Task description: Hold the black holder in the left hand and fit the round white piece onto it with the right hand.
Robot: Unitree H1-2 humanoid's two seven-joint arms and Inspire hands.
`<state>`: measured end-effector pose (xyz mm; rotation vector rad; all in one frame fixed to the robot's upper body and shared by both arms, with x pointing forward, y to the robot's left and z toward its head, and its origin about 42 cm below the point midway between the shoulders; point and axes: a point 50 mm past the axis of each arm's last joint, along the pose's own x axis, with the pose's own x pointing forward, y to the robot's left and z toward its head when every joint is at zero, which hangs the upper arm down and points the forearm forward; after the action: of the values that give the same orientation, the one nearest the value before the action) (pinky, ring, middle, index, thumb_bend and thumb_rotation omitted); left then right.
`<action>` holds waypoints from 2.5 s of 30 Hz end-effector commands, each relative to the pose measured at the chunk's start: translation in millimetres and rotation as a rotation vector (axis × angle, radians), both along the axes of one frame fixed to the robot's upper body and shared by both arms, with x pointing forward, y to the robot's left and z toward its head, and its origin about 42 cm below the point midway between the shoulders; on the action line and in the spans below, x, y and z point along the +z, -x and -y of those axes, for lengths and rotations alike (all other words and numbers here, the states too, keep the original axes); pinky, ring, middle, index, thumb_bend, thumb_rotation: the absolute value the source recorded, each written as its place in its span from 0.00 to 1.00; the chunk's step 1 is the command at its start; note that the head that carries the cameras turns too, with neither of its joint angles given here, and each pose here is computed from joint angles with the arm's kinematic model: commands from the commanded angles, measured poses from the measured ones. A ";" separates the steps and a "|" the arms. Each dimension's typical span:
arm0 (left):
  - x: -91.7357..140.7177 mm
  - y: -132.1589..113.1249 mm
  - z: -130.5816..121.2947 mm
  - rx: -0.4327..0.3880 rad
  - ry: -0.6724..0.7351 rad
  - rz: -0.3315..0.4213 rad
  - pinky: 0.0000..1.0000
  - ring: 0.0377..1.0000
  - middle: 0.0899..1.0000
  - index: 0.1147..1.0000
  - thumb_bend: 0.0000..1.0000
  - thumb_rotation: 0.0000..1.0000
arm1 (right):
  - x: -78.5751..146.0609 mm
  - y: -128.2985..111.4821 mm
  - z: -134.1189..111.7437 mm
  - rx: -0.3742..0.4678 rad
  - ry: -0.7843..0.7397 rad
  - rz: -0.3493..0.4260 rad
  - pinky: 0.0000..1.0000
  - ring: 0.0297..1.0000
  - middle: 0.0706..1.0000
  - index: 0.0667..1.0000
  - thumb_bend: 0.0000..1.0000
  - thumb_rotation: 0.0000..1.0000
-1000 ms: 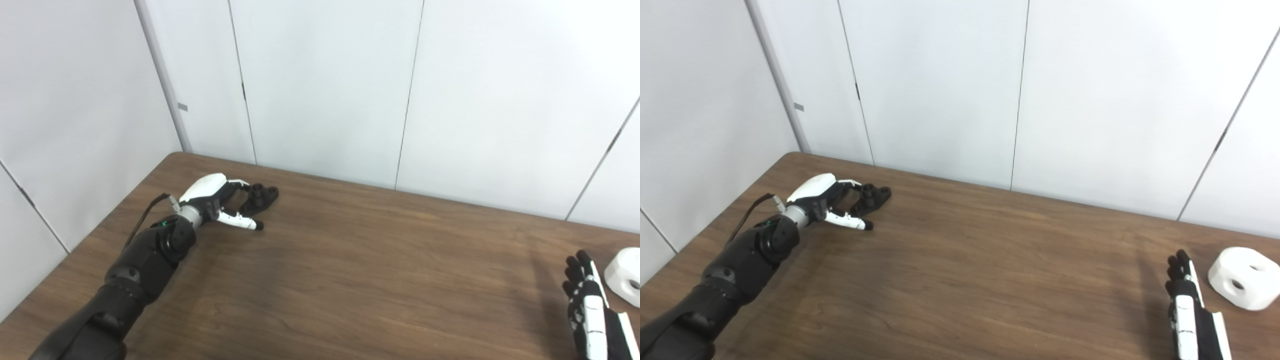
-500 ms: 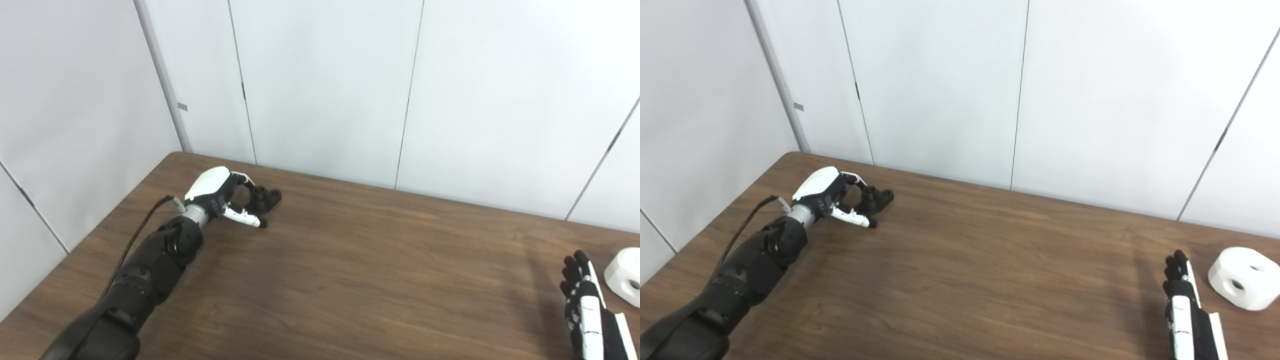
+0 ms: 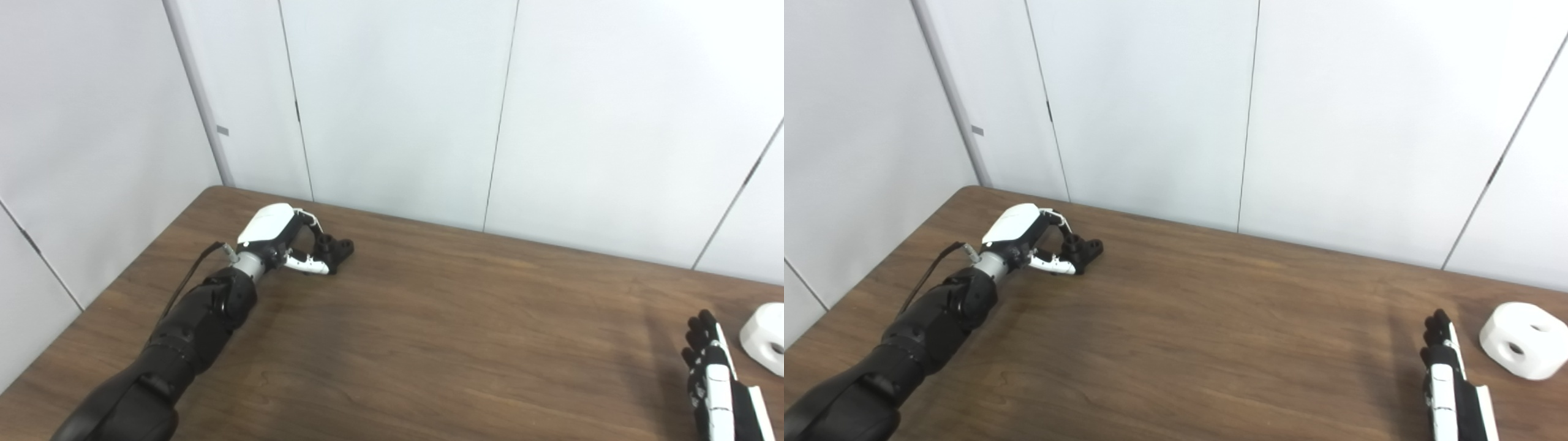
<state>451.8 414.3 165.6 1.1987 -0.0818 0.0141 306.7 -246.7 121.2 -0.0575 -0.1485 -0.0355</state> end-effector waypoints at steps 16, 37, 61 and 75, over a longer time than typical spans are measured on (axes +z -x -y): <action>21.7 8.0 28.5 -0.094 -0.040 0.045 1.00 0.99 0.80 0.42 0.52 0.05 | -2.9 6.1 -1.4 -0.009 -0.027 0.013 1.00 0.98 0.98 0.97 0.41 1.00; -22.7 51.9 127.6 -0.375 0.023 -0.001 1.00 1.00 0.87 0.41 0.52 0.05 | 16.2 15.1 -3.8 -0.012 -0.032 0.075 0.97 0.97 0.95 0.95 0.46 1.00; -55.7 68.8 200.8 -0.592 0.118 -0.034 1.00 1.00 0.87 0.42 0.52 0.05 | 52.6 29.1 -14.5 -0.027 -0.010 0.139 0.94 0.96 0.95 0.94 0.50 1.00; -56.3 64.5 194.2 -0.607 0.124 -0.077 1.00 1.00 0.86 0.42 0.52 0.05 | 86.5 45.6 -13.7 -0.015 0.099 0.238 0.90 0.95 0.93 0.91 0.43 0.92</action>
<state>393.3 212.6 121.4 0.9612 -0.4275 -0.4914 261.6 -232.1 188.8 -0.1237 -0.3064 -0.0583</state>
